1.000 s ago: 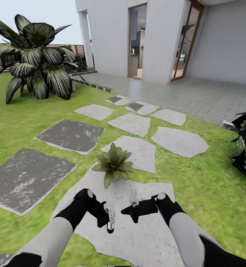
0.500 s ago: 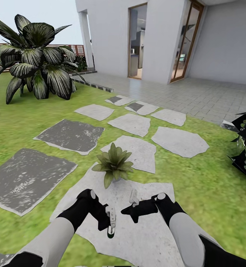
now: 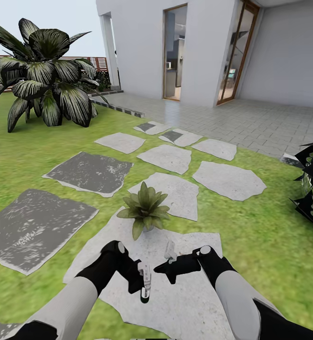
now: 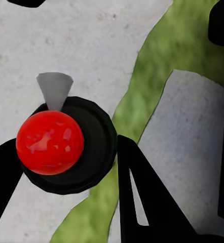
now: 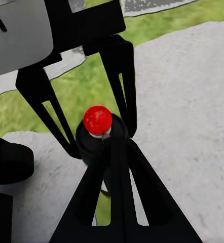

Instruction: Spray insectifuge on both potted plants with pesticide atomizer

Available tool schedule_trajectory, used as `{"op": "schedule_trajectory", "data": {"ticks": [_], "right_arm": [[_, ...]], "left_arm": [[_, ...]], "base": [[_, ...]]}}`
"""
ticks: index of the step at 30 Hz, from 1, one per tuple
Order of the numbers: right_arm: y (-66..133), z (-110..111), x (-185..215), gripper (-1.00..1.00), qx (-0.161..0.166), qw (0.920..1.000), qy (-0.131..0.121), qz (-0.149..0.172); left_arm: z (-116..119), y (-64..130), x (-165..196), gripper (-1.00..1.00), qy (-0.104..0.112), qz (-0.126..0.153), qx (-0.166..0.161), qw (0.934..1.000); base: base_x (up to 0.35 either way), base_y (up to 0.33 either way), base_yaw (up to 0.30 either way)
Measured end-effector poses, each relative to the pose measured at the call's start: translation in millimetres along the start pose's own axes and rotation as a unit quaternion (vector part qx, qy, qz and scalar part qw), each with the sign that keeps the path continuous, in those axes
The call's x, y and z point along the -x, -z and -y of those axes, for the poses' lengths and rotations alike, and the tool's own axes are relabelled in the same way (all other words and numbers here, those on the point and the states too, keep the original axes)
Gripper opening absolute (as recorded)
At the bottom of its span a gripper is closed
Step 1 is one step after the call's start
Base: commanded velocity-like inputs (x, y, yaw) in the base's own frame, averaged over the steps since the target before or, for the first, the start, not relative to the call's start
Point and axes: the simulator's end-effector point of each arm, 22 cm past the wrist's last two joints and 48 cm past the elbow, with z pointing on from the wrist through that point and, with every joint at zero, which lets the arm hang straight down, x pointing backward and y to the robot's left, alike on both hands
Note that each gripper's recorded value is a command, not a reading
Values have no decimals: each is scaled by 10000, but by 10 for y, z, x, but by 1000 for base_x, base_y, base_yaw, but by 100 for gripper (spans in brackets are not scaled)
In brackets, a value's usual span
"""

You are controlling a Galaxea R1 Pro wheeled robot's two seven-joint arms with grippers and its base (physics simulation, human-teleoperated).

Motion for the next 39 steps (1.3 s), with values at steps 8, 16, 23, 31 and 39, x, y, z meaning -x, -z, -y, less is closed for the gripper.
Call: {"op": "schedule_trajectory", "data": {"ticks": [8,16,23,31,39], "right_arm": [[0,0,0,-100,0,10000,0,0],[3,4,2,-100,-5,10000,4,0],[3,4,2,-100,-6,10000,4,0],[2,3,2,-100,-5,10000,3,0],[2,3,2,-100,-4,10000,4,0]], "left_arm": [[-1,-14,56,-100,-19,36,26,10000],[-11,-9,74,-100,-29,46,43,10000],[-12,-7,81,-100,-17,66,43,10000],[-9,-9,92,-100,-16,79,40,10000],[-4,-13,110,-100,-21,98,34,9999]], "base": [[0,0,0],[0,0,0],[0,0,0],[0,0,0],[0,0,0]]}}
